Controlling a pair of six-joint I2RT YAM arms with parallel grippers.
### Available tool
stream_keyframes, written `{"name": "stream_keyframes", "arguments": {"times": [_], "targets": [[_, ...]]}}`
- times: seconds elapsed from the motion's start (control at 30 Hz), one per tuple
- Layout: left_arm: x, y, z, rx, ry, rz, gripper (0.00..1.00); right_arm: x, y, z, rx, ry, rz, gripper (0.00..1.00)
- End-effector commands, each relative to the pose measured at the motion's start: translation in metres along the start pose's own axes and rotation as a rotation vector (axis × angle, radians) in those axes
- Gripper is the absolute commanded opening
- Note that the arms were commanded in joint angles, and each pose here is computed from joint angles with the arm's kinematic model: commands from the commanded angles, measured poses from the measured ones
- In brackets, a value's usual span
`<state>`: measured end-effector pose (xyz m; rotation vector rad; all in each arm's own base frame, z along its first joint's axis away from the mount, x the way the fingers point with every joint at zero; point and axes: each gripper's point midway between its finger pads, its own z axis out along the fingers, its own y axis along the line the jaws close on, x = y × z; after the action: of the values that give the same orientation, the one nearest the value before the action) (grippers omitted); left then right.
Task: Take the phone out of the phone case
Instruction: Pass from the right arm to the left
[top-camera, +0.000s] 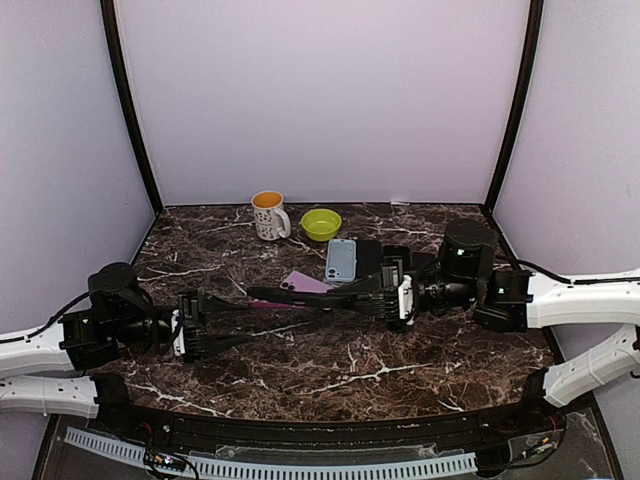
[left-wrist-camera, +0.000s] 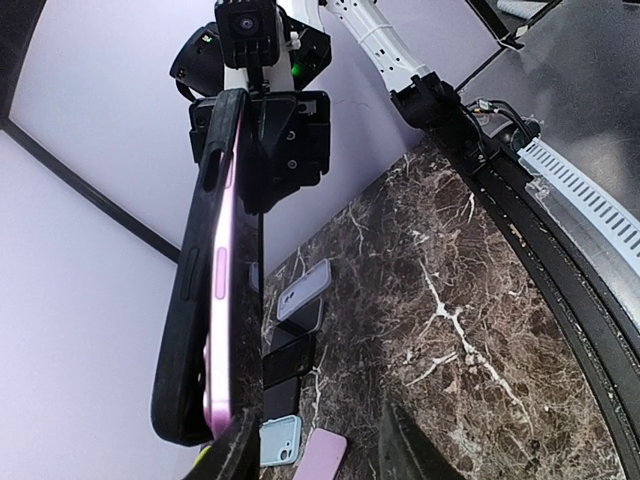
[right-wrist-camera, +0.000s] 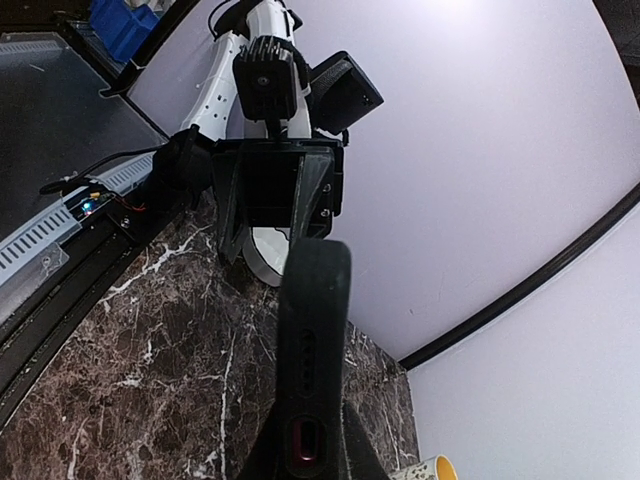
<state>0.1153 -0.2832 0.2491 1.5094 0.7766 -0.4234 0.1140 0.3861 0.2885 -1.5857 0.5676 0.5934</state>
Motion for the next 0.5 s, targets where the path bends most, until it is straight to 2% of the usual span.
{"name": "stream_keyframes", "arguments": {"times": [0.0,0.27,0.47], "targets": [[-0.01,0.016,-0.006,-0.079,-0.039,0.009,0.44,-0.037,-0.026,0.005,0.069,-0.134,-0.059,0.0],[-0.007,0.022,-0.008,-0.108,-0.014,0.012,0.44,-0.041,-0.026,0.015,0.057,-0.162,-0.063,0.0],[-0.019,0.026,-0.017,-0.138,-0.053,0.062,0.44,-0.031,-0.031,0.013,0.091,-0.093,-0.076,0.0]]}}
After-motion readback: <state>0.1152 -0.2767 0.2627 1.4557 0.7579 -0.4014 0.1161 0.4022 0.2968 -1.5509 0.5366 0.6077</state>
